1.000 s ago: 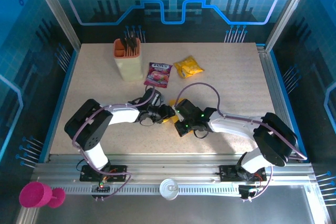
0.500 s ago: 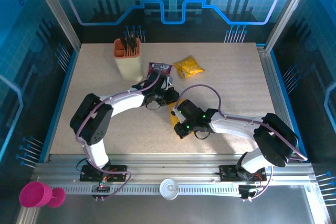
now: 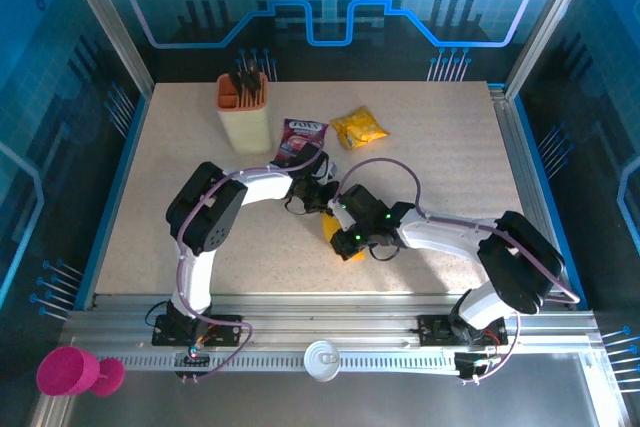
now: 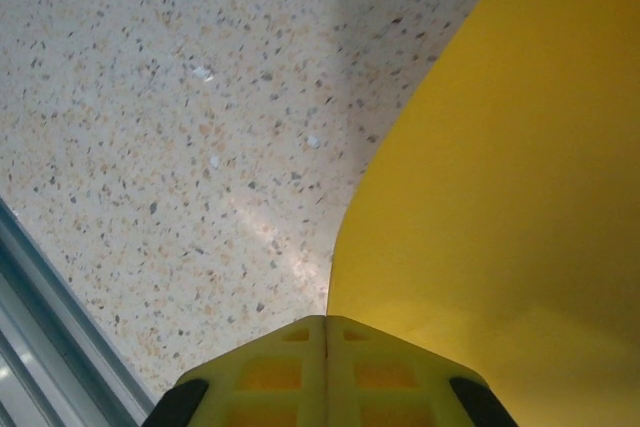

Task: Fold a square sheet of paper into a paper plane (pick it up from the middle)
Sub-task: Third fold the triangle at the center of the table.

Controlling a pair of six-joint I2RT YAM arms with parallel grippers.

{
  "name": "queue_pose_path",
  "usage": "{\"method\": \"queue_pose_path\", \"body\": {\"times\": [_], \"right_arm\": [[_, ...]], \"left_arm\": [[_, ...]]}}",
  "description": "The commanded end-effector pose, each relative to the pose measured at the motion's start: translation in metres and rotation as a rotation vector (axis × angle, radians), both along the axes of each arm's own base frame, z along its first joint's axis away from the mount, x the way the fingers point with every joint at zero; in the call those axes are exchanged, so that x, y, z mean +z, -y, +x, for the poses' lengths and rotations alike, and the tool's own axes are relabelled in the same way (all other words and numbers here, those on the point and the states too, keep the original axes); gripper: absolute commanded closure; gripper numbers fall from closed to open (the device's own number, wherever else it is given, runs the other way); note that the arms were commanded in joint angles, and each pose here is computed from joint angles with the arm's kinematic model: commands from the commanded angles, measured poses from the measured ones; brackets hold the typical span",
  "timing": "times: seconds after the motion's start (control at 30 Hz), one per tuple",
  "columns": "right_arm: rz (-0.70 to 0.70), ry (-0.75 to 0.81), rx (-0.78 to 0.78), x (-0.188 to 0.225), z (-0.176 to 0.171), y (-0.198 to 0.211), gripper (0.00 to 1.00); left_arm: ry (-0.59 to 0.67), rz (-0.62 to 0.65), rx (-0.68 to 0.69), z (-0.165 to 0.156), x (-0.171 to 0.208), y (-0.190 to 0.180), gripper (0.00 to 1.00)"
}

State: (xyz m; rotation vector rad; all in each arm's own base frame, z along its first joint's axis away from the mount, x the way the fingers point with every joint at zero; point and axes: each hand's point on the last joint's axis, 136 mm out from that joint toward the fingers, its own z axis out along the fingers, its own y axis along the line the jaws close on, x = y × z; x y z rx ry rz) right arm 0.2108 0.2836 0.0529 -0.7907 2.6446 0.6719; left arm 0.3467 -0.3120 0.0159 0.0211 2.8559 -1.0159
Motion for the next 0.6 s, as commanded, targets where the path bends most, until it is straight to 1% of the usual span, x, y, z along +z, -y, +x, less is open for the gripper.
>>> {"method": "queue_pose_path", "body": {"times": [0.0, 0.33, 0.57], "right_arm": [[0.024, -0.005, 0.009, 0.004, 0.012, -0.001, 1.00], [-0.013, -0.021, -0.052, -0.008, 0.039, 0.024, 1.00], [-0.007, -0.037, -0.111, -0.014, 0.056, 0.037, 1.00]], "left_arm": [[-0.020, 0.021, -0.054, -0.005, -0.008, -0.002, 1.00], [-0.029, 0.053, -0.070, -0.010, -0.020, -0.008, 1.00], [-0.032, 0.054, -0.070, -0.011, -0.022, -0.008, 1.00]]}}
